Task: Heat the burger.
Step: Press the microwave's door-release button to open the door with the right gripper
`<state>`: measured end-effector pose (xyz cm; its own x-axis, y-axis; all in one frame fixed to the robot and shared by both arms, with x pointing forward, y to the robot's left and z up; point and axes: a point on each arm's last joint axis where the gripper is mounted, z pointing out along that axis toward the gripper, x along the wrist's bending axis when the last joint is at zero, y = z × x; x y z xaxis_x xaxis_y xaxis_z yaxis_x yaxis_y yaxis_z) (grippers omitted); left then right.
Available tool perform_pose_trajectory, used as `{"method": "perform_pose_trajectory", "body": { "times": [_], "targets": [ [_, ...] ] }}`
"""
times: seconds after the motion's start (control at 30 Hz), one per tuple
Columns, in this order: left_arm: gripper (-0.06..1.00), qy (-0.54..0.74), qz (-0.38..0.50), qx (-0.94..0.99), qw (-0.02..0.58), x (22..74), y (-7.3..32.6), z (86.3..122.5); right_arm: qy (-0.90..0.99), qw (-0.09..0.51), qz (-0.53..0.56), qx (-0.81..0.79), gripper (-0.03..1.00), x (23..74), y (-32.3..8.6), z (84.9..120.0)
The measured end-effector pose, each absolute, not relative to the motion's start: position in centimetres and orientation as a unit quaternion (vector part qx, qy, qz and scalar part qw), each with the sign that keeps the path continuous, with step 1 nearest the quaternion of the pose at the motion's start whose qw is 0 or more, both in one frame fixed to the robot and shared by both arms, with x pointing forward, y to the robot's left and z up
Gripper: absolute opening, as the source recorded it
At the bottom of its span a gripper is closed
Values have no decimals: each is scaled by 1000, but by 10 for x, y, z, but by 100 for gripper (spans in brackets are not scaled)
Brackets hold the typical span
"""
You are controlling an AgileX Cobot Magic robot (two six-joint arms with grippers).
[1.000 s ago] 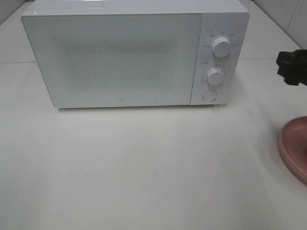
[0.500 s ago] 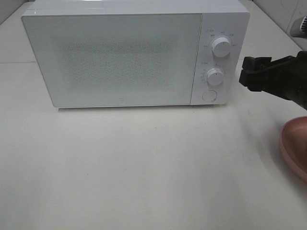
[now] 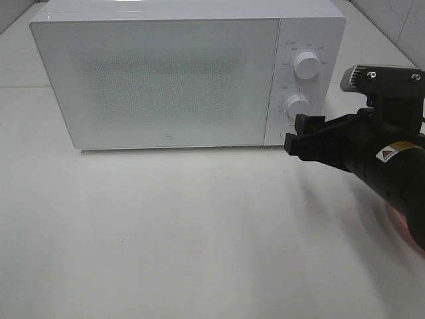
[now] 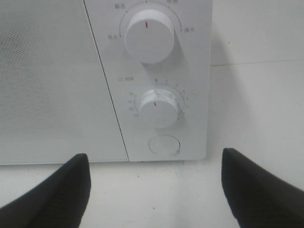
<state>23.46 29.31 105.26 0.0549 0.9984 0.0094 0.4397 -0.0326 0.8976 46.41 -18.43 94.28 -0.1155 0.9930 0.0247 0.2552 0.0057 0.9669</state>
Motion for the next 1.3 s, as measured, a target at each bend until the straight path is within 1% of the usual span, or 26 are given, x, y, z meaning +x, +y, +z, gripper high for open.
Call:
{"method": "perform_pose_trajectory", "body": {
  "times": [0.1, 0.23, 0.37, 0.4, 0.43, 0.47, 0.5, 0.53, 0.57, 0.6, 0.63, 0.67, 0.7, 0.73, 0.77, 0.8, 0.83, 0.87, 0.9, 0.93, 0.97, 1.0, 1.07, 1.13, 1.17, 1.3],
  "targets": [
    [99, 582, 366, 618, 381, 235, 293, 1053, 572, 394, 441, 568, 74, 465, -187, 932],
    [99, 582, 366, 618, 381, 235, 293, 1053, 541, 383, 445, 603, 71, 464, -191, 930],
    [99, 582, 366, 618, 381, 235, 293, 1053, 480, 344, 475, 652, 63, 464, -192, 930],
    [99, 582, 366, 618, 381, 235, 293, 1053, 440, 316, 494, 681, 58, 464, -192, 930],
    [99, 582, 366, 618, 381, 235, 293, 1053, 440, 316, 494, 681, 58, 464, -192, 930],
    [99, 582, 366, 618, 381, 235, 293, 1053, 416, 300, 503, 695, 54, 464, -193, 930],
    [99, 582, 366, 618, 381, 235, 293, 1053, 374, 269, 520, 719, 46, 464, -193, 930],
    [99, 582, 366, 618, 381, 235, 293, 1053, 374, 269, 520, 719, 46, 464, -193, 930],
    [99, 582, 366, 618, 381, 235, 293, 1053, 355, 255, 527, 729, 42, 464, -193, 930],
    [99, 582, 366, 618, 381, 235, 293, 1053, 308, 221, 542, 749, 33, 464, -193, 930],
    [99, 582, 366, 618, 381, 235, 293, 1053, 308, 221, 542, 749, 33, 464, -193, 930],
    [99, 582, 366, 618, 381, 235, 293, 1053, 286, 205, 549, 758, 28, 464, -193, 930],
    [99, 582, 366, 618, 381, 235, 293, 1053, 247, 177, 558, 772, 18, 464, -193, 930],
    [99, 582, 366, 618, 381, 235, 293, 1053, 247, 177, 558, 772, 18, 464, -193, 930],
    [99, 582, 366, 618, 381, 235, 293, 1053, 226, 162, 563, 779, 14, 464, -193, 930],
    [99, 582, 366, 618, 381, 235, 293, 1053, 189, 135, 570, 788, 5, 464, -193, 930],
    [99, 582, 366, 618, 381, 235, 293, 1053, 189, 135, 570, 788, 5, 464, -193, 930],
    [99, 582, 366, 618, 381, 235, 293, 1053, 170, 120, 572, 793, 2, 464, -193, 930],
    [99, 582, 366, 618, 381, 235, 293, 1053, 133, 93, 578, 800, 2, 464, -192, 930],
    [99, 582, 366, 618, 381, 235, 293, 1053, 133, 93, 578, 800, 2, 464, -192, 930],
    [99, 582, 366, 618, 381, 235, 293, 1053, 104, 70, 581, 805, 2, 464, -192, 930],
    [99, 582, 366, 618, 381, 235, 293, 1053, 104, 70, 581, 805, 2, 464, -192, 930],
    [99, 582, 366, 618, 381, 235, 293, 1053, 68, 34, 580, 811, 2, 464, -191, 929],
    [99, 582, 366, 618, 381, 235, 293, 1053, 57, 20, 578, 814, 2, 463, -190, 929],
    [99, 582, 366, 618, 381, 235, 293, 1053, 42, -3, 574, 818, 2, 463, -188, 928],
    [99, 582, 366, 618, 381, 235, 293, 1053, 31, -27, 569, 822, 2, 462, -186, 927]
  ]
}}
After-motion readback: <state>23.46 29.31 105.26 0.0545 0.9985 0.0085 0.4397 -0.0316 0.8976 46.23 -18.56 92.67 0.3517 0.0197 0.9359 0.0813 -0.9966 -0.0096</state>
